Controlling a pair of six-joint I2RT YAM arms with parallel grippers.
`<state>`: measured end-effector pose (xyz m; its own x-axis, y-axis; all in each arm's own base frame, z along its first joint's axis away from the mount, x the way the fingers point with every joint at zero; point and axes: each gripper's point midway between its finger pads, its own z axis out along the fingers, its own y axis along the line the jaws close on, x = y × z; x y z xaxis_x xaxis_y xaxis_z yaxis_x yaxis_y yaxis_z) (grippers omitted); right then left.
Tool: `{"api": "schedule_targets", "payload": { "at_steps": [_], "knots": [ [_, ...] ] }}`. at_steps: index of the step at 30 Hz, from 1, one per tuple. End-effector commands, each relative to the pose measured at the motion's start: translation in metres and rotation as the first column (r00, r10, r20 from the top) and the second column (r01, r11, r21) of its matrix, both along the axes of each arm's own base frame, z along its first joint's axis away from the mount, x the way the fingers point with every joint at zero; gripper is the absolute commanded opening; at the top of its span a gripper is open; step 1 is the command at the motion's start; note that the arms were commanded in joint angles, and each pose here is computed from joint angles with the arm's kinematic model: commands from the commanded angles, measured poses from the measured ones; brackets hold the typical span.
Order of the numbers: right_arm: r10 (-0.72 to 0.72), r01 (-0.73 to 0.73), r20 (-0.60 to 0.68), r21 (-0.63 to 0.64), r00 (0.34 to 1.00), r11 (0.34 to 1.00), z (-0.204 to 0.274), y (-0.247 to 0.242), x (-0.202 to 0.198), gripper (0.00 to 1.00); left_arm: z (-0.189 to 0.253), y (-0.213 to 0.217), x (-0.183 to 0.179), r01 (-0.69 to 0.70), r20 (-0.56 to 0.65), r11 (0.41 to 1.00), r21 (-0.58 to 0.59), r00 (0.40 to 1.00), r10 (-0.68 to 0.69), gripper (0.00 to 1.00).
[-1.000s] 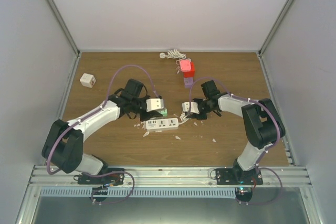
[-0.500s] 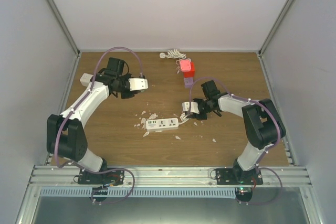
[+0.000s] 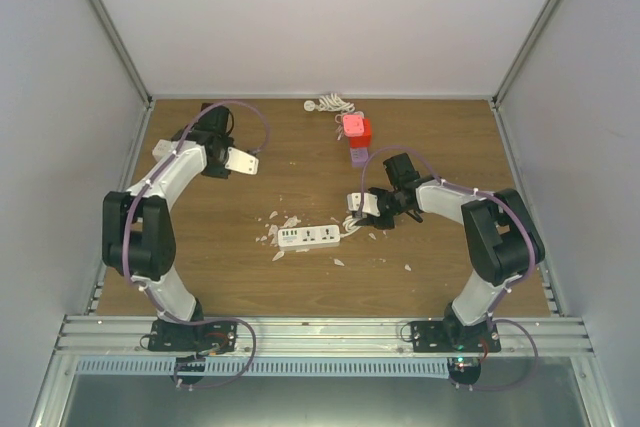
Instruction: Pull the plug off the socket
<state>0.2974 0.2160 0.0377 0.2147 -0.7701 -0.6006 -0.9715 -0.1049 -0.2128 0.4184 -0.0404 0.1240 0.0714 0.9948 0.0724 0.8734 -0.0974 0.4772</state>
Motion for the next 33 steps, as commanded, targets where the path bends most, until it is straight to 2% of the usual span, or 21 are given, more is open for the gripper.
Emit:
{"api": "schedule_targets", "payload": {
  "at_steps": [1,9,14,25,33],
  "knots": [
    [-0.011,0.011,-0.069,0.003,0.998,1.0,-0.002,-0.001,-0.016,0.33,0.006,0.032,0.02,0.058,0.028,0.967,0.249,0.997,-0.067,0.23],
    [-0.016,0.016,-0.078,0.006,0.997,1.0,-0.003,-0.001,-0.018,0.33,-0.012,0.061,0.036,0.13,-0.051,0.883,0.451,0.991,-0.12,0.25],
    [-0.027,0.028,-0.078,0.023,0.997,0.999,-0.001,0.001,-0.017,0.33,-0.027,0.079,0.048,0.129,-0.093,0.836,0.533,0.991,-0.093,0.26],
    [-0.031,0.033,-0.077,0.023,0.997,0.999,0.0,-0.002,-0.023,0.33,-0.047,0.111,0.069,0.133,-0.162,0.818,0.56,0.986,-0.05,0.28],
    [-0.028,0.03,-0.082,0.024,0.996,0.999,0.0,-0.003,-0.026,0.33,-0.061,0.121,0.063,0.141,-0.202,0.814,0.563,0.979,-0.03,0.3]
  ]
}}
